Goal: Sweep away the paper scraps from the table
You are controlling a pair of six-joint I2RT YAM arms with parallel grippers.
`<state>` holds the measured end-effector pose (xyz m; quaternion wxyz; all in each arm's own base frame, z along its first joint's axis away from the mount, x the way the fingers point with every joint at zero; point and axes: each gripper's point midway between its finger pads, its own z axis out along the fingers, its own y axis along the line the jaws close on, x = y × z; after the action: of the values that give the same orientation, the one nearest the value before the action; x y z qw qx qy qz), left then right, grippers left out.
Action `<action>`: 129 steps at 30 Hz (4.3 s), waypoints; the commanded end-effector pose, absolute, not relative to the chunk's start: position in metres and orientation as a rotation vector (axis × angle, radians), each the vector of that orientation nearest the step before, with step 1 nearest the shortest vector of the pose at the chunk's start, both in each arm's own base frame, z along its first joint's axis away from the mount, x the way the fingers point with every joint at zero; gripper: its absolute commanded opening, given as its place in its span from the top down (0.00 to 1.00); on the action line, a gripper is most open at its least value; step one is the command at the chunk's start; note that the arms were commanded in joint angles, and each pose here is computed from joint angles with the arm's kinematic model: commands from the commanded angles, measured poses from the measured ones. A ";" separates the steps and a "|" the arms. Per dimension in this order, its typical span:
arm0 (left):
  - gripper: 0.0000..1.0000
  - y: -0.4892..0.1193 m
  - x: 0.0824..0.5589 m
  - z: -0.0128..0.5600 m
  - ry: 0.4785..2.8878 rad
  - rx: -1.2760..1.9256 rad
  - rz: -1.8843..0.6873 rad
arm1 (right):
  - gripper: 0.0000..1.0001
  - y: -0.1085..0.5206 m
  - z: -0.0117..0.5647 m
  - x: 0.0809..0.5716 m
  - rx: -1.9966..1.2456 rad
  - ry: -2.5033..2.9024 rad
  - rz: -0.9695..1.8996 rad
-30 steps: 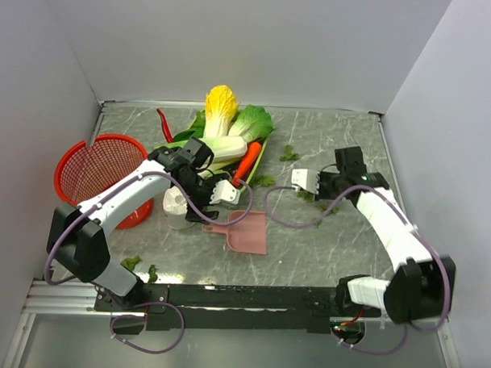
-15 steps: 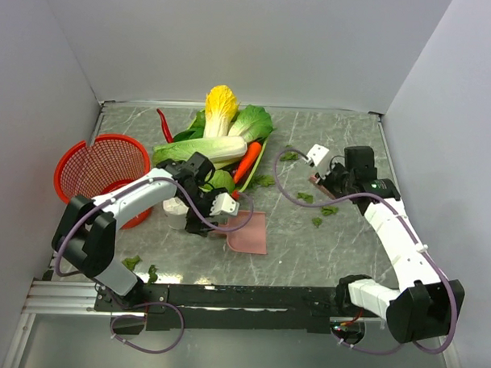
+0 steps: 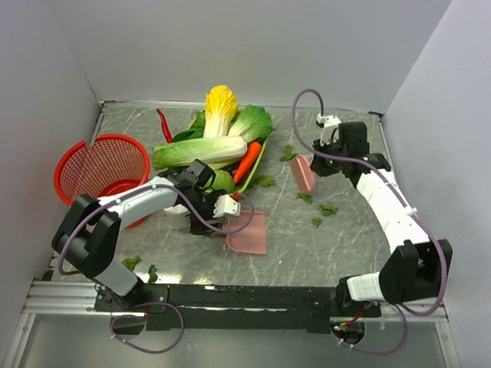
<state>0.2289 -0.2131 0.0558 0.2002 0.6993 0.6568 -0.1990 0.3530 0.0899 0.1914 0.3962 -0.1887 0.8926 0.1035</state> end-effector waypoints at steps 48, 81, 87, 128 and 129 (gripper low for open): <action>0.65 -0.234 0.221 0.039 1.856 2.013 -0.563 | 1.00 -0.029 0.223 0.299 -0.071 2.272 -0.024; 0.99 -0.320 0.305 0.075 1.819 2.057 -0.191 | 1.00 -0.025 0.165 0.308 -0.118 2.599 -0.015; 0.99 -0.323 0.293 0.052 1.819 2.088 -0.254 | 1.00 0.023 0.145 0.299 -0.157 2.670 0.223; 0.99 -0.276 0.248 0.088 1.980 1.969 -0.489 | 1.00 0.079 0.292 0.463 -0.227 2.073 0.401; 0.99 -0.273 0.247 0.088 1.983 1.975 -0.486 | 1.00 0.084 0.290 0.476 -0.232 2.065 0.436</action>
<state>0.2540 -0.2880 0.0792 0.1538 0.6787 0.6970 -0.1731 0.4176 0.0720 0.2489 0.4025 -0.1086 0.8952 0.1575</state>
